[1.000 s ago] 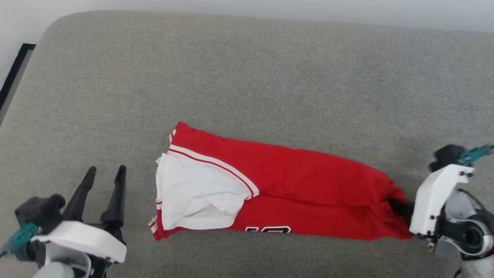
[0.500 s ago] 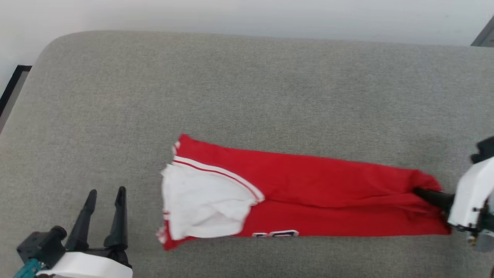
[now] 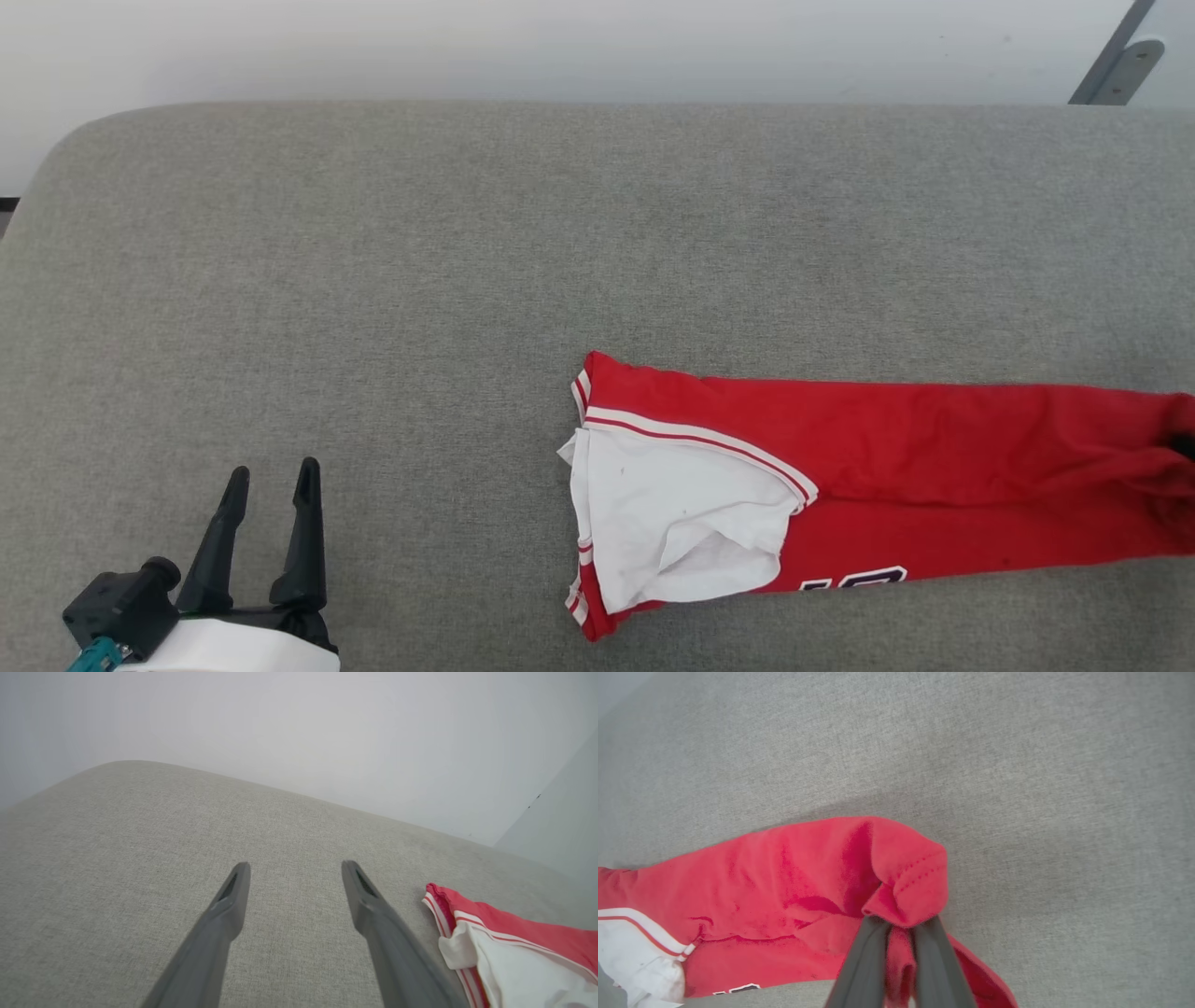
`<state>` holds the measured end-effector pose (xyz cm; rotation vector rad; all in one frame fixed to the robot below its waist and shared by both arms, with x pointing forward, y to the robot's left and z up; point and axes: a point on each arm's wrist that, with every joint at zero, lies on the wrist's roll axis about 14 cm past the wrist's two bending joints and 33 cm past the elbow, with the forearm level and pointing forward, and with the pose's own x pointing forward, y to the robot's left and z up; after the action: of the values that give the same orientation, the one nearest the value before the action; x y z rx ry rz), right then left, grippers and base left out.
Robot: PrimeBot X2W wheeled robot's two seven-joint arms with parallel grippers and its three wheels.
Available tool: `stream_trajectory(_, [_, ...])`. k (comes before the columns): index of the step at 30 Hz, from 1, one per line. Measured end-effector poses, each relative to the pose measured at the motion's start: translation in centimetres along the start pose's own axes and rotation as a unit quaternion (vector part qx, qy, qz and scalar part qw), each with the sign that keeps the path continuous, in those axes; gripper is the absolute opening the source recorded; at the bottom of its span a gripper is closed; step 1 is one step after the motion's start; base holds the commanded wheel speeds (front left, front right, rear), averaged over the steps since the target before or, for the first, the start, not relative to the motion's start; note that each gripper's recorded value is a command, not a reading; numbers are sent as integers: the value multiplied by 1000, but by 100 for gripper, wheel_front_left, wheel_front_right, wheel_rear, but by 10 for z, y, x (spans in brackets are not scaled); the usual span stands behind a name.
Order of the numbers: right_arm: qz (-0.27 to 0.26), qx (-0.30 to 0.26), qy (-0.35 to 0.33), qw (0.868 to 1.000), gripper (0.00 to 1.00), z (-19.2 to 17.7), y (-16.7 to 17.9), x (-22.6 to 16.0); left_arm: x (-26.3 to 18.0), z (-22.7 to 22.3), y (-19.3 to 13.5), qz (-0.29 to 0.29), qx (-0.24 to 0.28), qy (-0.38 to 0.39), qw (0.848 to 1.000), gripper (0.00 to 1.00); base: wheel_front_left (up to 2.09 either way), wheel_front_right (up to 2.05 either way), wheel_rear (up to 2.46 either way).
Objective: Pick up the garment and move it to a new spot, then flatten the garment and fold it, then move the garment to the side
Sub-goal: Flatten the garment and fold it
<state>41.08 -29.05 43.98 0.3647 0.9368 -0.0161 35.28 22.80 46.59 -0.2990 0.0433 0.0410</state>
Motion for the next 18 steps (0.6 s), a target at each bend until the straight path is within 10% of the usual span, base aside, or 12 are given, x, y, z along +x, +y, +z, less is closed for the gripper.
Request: stream_trajectory(18, [237, -103, 50, 965, 0, -51, 178, 3, -5, 7, 2, 7, 1, -11, 1000, 100, 0, 0, 0])
